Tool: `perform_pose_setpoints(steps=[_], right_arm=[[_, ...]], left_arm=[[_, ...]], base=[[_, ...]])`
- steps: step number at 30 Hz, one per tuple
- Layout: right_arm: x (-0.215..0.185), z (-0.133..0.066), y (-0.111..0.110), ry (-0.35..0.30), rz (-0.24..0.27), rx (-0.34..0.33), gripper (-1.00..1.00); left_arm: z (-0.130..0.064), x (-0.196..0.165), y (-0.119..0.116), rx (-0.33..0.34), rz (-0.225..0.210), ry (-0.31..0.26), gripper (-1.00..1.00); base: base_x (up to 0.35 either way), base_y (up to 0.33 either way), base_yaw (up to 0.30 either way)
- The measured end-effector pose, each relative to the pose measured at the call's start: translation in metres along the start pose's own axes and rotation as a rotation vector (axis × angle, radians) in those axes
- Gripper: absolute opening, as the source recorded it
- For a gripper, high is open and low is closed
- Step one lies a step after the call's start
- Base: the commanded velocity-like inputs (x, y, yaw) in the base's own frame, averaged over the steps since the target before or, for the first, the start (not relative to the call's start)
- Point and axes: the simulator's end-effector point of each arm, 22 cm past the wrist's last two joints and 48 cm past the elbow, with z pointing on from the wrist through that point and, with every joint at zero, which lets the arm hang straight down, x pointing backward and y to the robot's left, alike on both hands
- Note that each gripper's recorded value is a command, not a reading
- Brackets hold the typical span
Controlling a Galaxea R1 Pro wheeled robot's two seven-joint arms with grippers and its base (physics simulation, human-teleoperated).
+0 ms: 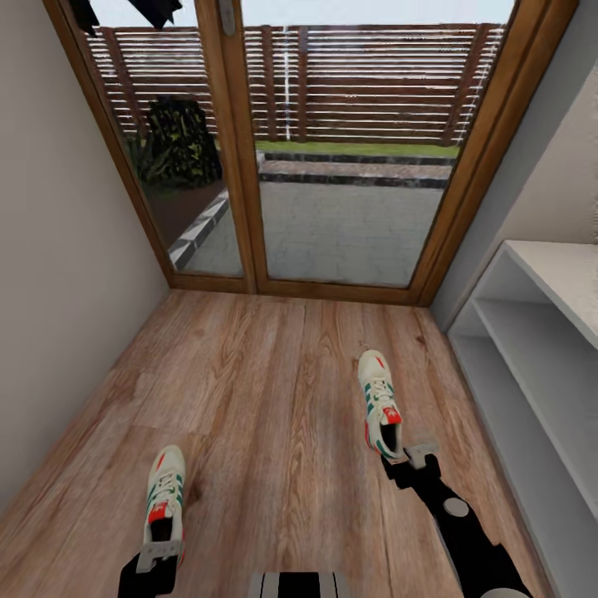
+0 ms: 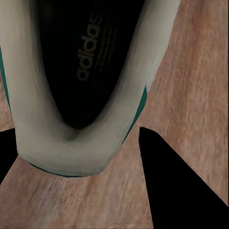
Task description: Pick up the two gym shoes and the two sandals from the corridor floor and place them onto the hallstand (shoe rack) in the corridor, making sure they are on the rack and not on the floor. Arrange them so the two gym shoes are next to each other and the two sandals are next to each other.
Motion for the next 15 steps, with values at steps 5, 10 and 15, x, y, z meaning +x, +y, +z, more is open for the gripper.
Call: perform_pose_setpoints(steps=[5, 10, 15], right_arm=[[0.021, -0.014, 0.007, 0.000, 0.003, 0.024, -1.00], [0.042, -0.029, 0.020, -0.004, 0.024, 0.014, -1.00], [0.072, -0.048, 0.024, 0.027, 0.056, 0.034, -1.00]], left_arm=[[-0.011, -0.013, 0.001, 0.000, -0.001, -0.034, -1.00], [-0.023, -0.019, 0.002, -0.001, 0.000, -0.043, -1.00], [-0.033, -0.027, 0.003, -0.001, 0.000, -0.047, -1.00]], base=[[0.000, 0.000, -0.077], [0.000, 0.000, -0.077], [0.000, 0.000, -0.077]])
